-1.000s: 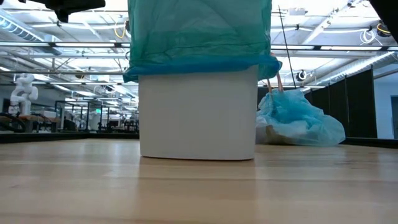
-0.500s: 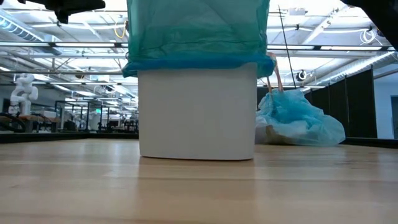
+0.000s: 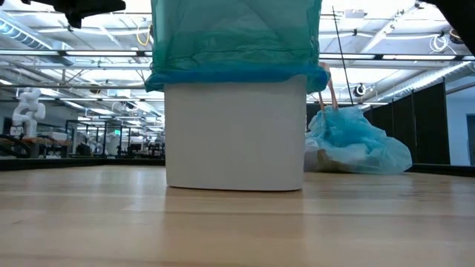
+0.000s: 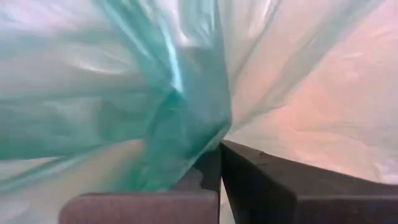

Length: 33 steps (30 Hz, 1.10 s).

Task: Place trash/remove bag and relplace
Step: Insert a blue trash bag into the trash bin

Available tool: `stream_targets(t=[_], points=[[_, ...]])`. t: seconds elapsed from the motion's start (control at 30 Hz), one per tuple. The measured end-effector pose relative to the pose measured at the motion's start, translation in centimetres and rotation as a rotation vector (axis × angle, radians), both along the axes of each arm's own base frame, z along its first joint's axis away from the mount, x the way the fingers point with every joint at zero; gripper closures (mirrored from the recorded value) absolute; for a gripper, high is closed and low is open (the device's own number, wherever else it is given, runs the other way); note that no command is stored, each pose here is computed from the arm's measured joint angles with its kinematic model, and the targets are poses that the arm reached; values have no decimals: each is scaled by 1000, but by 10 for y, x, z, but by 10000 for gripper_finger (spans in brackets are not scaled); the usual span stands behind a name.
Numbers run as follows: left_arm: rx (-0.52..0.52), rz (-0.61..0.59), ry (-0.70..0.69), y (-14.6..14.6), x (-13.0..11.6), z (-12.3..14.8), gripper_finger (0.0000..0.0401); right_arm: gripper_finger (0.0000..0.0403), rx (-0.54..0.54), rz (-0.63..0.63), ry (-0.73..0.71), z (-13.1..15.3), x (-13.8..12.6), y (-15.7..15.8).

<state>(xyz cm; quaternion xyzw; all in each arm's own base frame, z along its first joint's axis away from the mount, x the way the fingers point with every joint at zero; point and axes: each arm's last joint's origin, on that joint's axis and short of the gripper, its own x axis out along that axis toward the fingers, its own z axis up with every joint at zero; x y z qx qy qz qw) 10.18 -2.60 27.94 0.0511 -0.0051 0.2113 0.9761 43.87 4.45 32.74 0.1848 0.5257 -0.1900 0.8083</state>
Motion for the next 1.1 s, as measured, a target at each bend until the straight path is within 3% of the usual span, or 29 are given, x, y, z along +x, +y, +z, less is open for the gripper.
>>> stream_targets(t=[0.23,0.63,1.1], points=[[0,0,0,0,0,0,401,403,27,-45,-34,11,-6,3],[-1,0,0,0,0,0,401,403,5,-139,77,-32,4,4],[-1,0,0,0,0,0,401,403,-10,-171,105,-48,5,2]])
